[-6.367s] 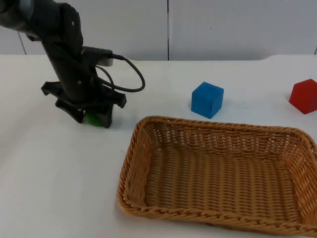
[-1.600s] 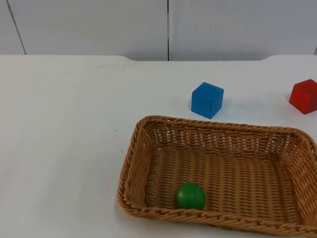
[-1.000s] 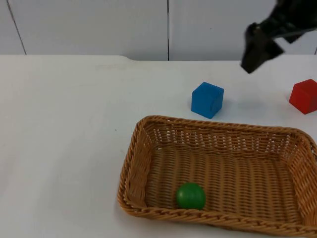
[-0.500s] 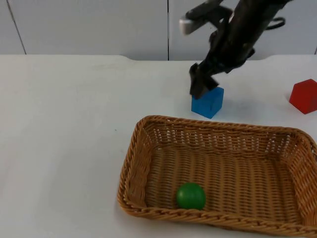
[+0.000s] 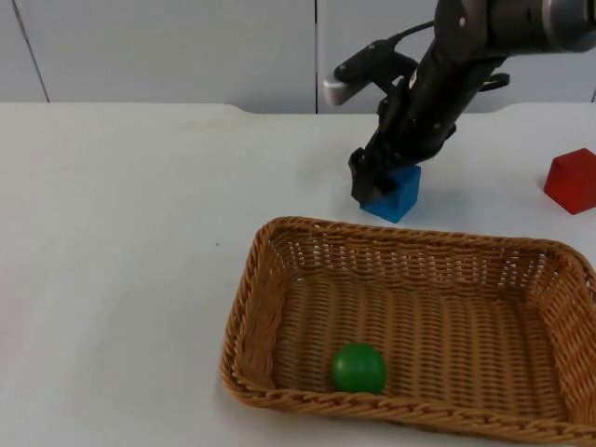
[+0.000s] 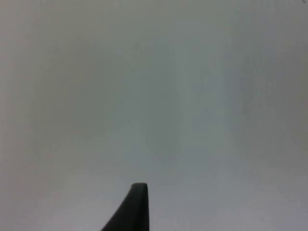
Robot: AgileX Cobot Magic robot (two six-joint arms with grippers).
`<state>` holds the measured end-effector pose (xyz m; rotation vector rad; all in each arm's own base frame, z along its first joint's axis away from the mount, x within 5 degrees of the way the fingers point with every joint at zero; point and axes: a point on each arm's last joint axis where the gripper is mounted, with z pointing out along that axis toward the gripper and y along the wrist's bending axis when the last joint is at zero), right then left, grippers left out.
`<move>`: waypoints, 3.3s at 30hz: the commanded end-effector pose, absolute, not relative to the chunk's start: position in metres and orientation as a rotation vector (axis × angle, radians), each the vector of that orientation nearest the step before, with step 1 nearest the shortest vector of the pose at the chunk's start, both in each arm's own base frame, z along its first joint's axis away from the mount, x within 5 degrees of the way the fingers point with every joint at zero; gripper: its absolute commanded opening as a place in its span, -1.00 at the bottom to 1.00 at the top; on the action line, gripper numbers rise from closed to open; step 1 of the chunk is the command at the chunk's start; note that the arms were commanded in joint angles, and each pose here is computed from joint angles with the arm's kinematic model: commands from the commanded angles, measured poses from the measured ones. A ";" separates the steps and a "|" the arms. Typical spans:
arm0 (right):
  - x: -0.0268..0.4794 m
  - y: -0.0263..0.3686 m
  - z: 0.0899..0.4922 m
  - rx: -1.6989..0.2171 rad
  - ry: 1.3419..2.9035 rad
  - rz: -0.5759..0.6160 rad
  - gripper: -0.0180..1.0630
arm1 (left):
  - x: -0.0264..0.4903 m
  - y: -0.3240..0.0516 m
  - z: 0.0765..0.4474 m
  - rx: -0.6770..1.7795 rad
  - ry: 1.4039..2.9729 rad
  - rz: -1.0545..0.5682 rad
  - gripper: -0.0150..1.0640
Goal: Place all geometric objects except the red cube into the basket.
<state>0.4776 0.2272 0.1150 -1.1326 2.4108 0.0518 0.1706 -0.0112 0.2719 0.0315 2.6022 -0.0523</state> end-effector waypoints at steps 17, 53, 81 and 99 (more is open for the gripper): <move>0.457 0.214 0.242 -0.951 2.367 0.095 -0.97 | 0.170 -0.010 0.273 0.021 2.583 -0.048 0.98; 0.259 0.169 0.241 -0.790 2.373 0.085 -0.97 | 0.171 -0.010 0.274 0.021 2.570 -0.048 0.98; 0.260 0.192 0.140 -0.883 2.549 0.111 0.61 | 0.171 -0.010 0.274 0.021 2.569 -0.046 0.98; 0.207 0.149 0.306 -0.711 2.130 0.248 0.98 | 0.171 -0.010 0.274 0.021 2.566 -0.047 0.98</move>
